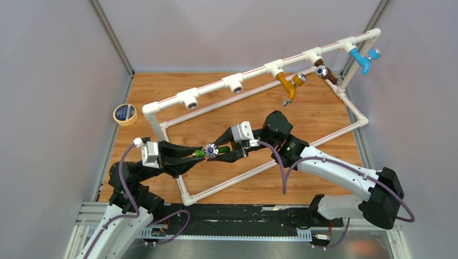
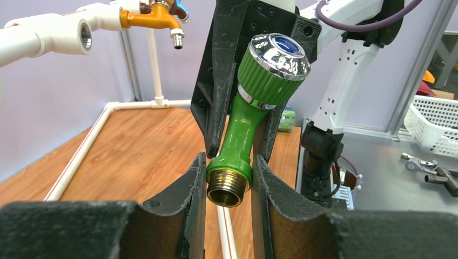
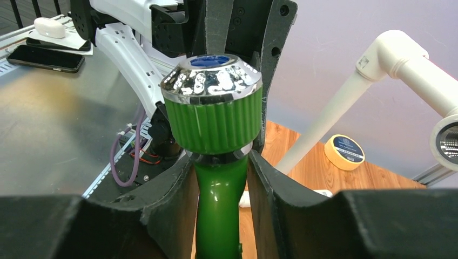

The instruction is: Install the water faucets

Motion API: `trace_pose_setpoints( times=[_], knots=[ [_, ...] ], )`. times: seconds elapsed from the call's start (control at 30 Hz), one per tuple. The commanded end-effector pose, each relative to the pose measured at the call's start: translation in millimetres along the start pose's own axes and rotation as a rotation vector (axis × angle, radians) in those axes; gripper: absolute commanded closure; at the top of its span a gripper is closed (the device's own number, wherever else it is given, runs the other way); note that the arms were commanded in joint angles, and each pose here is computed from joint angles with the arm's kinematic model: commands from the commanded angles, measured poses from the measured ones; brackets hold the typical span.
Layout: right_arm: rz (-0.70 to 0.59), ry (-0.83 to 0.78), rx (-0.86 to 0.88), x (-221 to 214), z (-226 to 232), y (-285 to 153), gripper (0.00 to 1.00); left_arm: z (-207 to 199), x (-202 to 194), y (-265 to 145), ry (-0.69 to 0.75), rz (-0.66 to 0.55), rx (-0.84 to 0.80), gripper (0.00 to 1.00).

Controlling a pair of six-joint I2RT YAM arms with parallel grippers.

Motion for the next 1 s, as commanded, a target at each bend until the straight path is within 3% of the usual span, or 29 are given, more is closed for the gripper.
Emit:
trace_pose_setpoints(
  times=[0.0,0.3,0.4,0.5,0.53,0.6,0.63,0.7,0.77,0.97],
  knots=[
    [-0.054,-0.043,0.034,21,-4,4,0.59,-3,8,1,0.048,-0.040,-0.027,1.00],
    [-0.058,-0.040,0.043,24,-4,4,0.64,-2,6,1,0.046,-0.038,-0.024,1.00],
    [-0.049,-0.035,0.045,22,-4,4,0.79,-1,7,2,0.046,-0.038,-0.021,1.00],
    [-0.040,-0.038,0.024,21,-5,3,1.00,1,8,1,0.048,-0.034,0.007,1.00],
    [-0.031,-0.045,0.011,19,-6,2,1.00,3,7,1,0.039,-0.025,0.035,1.00],
    [-0.016,-0.084,-0.051,20,-9,-2,1.00,6,11,-1,0.065,-0.006,0.089,0.83],
    [-0.003,-0.098,-0.086,16,-10,-5,1.00,7,11,-2,0.072,0.008,0.109,0.61],
    [0.014,-0.147,-0.166,15,-14,-13,1.00,11,13,-8,0.080,0.053,0.202,0.35],
    [0.043,-0.219,-0.249,12,-18,-22,1.00,18,19,-17,0.102,0.088,0.349,0.25],
    [0.164,-0.505,-0.515,8,-29,-53,1.00,28,51,-52,0.217,0.223,0.741,0.24]
  ],
)
Point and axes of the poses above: each gripper's point midway between its finger pads, its own y axis out along the fingers, its own z axis along the line the jaws close on, x = y × z, the point moved 9 cm from there along -y, back along the fingers, and after that the axes turned 4 degrees about y, right-handed, at the moved point
